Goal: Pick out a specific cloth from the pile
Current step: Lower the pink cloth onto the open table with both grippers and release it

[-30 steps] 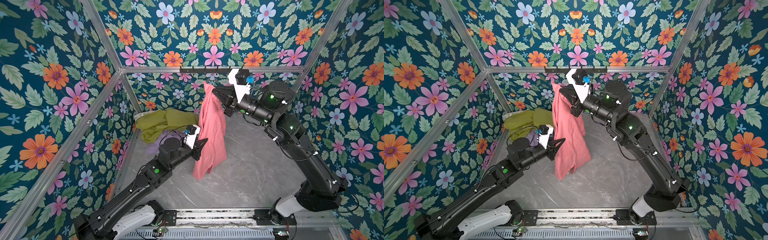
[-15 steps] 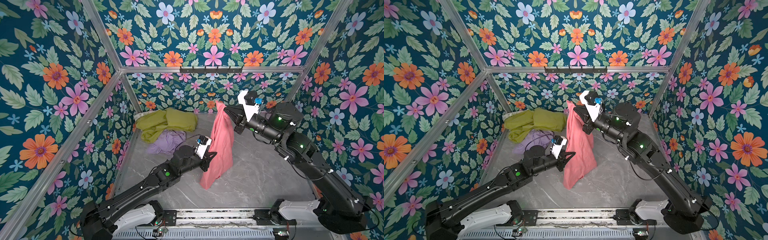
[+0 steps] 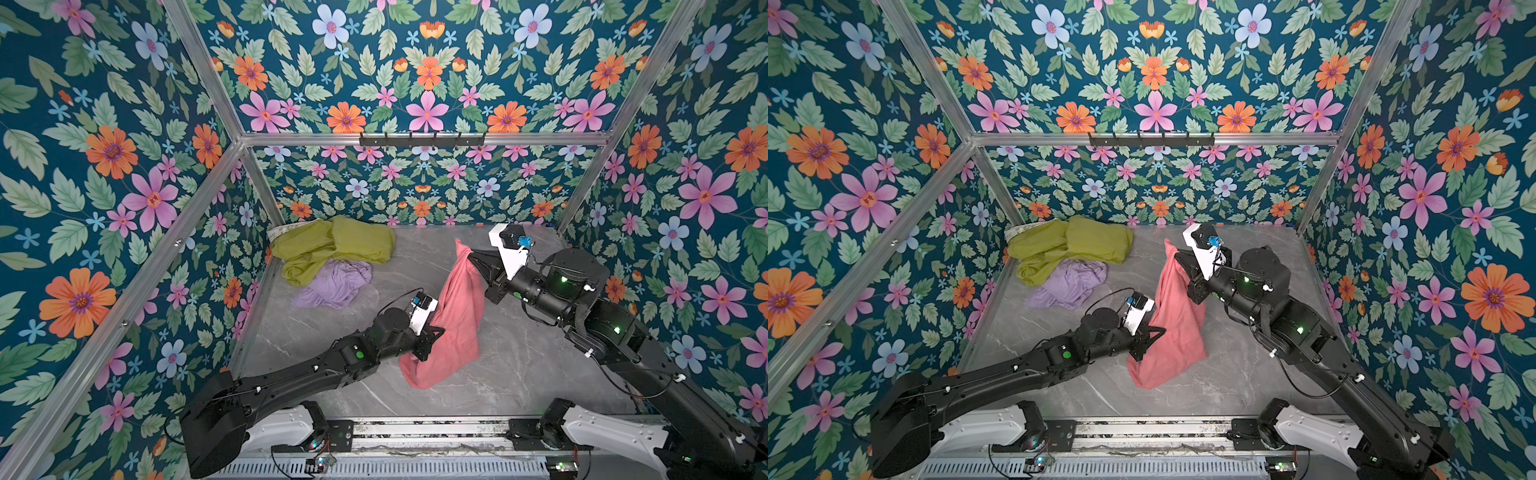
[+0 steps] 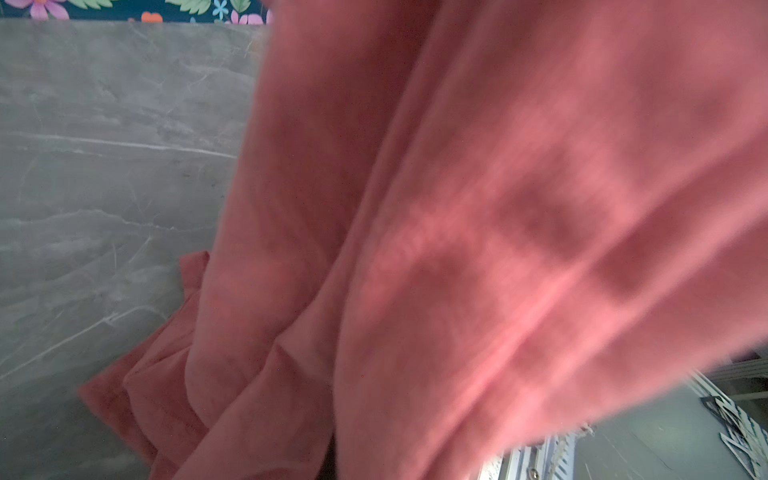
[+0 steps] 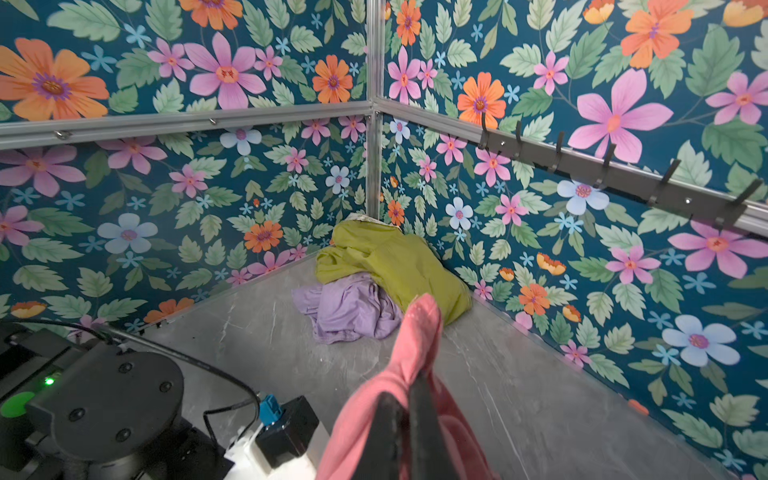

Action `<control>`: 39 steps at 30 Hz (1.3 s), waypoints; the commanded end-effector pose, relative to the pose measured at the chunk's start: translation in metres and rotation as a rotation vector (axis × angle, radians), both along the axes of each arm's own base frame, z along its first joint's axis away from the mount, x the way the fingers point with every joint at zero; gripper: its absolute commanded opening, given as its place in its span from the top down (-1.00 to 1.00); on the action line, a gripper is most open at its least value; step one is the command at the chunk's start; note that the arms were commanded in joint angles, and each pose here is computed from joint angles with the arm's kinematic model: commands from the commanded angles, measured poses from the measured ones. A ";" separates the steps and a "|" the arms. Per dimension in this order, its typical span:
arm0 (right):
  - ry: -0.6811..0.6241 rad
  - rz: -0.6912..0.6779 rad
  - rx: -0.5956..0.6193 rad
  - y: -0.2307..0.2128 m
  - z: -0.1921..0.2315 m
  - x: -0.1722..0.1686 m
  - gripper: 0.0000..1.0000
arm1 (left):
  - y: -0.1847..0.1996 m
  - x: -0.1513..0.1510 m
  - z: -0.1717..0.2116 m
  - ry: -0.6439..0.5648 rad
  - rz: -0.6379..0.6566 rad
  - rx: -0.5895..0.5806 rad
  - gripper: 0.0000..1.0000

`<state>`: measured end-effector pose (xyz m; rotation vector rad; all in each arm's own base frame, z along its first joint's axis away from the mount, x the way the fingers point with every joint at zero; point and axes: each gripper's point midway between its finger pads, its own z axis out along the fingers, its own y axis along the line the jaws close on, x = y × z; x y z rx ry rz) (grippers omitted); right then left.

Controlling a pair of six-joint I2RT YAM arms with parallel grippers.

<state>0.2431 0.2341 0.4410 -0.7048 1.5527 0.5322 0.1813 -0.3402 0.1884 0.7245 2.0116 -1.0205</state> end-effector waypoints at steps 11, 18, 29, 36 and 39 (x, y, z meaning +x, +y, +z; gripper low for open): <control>0.082 -0.094 0.002 -0.006 -0.041 0.030 1.00 | 0.010 0.002 -0.046 0.055 0.053 0.024 0.89; 0.140 -0.102 0.015 -0.007 -0.061 0.045 1.00 | 0.028 0.024 -0.062 0.074 0.148 0.023 0.87; 0.248 -0.040 -0.043 0.006 -0.109 0.044 1.00 | 0.050 0.060 -0.101 0.164 0.278 0.090 0.68; 0.410 -0.018 -0.038 0.000 -0.160 0.020 1.00 | 0.061 0.055 -0.103 0.190 0.306 0.101 -0.01; 0.467 -0.010 -0.035 -0.002 -0.177 0.006 1.00 | 0.069 0.052 -0.099 0.192 0.327 0.106 -0.09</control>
